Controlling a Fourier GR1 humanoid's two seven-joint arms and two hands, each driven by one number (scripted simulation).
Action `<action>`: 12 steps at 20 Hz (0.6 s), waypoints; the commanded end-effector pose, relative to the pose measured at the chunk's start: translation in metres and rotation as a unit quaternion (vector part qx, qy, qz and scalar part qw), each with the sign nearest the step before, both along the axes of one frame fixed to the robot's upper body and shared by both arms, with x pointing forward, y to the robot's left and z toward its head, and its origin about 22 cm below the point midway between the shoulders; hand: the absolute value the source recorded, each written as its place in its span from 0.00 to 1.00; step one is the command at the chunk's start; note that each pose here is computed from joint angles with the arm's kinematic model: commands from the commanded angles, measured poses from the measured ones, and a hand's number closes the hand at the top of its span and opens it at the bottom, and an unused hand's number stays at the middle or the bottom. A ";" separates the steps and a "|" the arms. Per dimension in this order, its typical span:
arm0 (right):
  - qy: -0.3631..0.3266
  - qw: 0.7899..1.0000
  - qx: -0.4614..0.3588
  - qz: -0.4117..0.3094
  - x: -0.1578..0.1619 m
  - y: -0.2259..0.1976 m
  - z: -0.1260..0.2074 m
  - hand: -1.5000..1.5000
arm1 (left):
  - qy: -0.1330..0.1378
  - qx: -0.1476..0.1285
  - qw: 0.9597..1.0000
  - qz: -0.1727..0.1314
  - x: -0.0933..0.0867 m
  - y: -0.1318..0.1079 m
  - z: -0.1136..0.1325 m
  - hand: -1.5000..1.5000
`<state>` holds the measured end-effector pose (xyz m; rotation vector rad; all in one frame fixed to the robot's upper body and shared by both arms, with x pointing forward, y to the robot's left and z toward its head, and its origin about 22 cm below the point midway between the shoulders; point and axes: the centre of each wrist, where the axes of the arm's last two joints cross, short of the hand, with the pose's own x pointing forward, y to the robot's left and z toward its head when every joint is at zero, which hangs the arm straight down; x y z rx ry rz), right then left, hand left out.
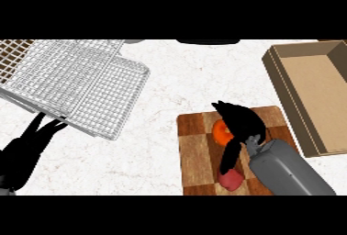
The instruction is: Pick the squash from the cutting board and place it in the cardboard box
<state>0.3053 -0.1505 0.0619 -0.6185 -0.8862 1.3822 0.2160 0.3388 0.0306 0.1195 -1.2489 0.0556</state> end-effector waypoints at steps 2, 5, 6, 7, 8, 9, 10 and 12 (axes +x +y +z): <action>0.003 1.000 -0.001 0.003 0.015 -0.003 -0.006 0.00 | -0.093 -0.016 0.995 -0.029 0.021 -0.013 0.007 0.50; -0.023 0.999 0.007 0.023 0.000 -0.007 -0.015 1.00 | -0.091 -0.008 0.996 -0.017 0.030 -0.025 0.014 0.50; -0.034 0.999 0.010 0.032 0.003 0.004 -0.021 1.00 | -0.097 -0.015 0.995 -0.031 0.024 -0.012 0.020 0.50; -0.040 0.998 0.006 0.037 0.004 -0.003 -0.015 1.00 | -0.090 -0.015 0.996 -0.025 0.032 -0.023 0.020 0.50; -0.038 0.998 0.020 0.044 0.000 -0.002 -0.022 1.00 | -0.094 -0.014 0.995 -0.025 0.035 -0.030 0.016 0.50; -0.040 0.998 0.016 0.037 0.011 0.004 -0.016 1.00 | -0.096 -0.015 0.995 -0.019 0.036 -0.021 0.009 0.50; -0.047 0.998 0.015 0.038 0.012 -0.009 -0.012 1.00 | -0.106 -0.020 0.994 -0.025 0.023 -0.021 0.015 0.50; -0.048 0.998 0.018 0.038 0.011 -0.012 -0.007 1.00 | -0.093 -0.013 0.995 -0.022 0.018 -0.004 0.013 0.50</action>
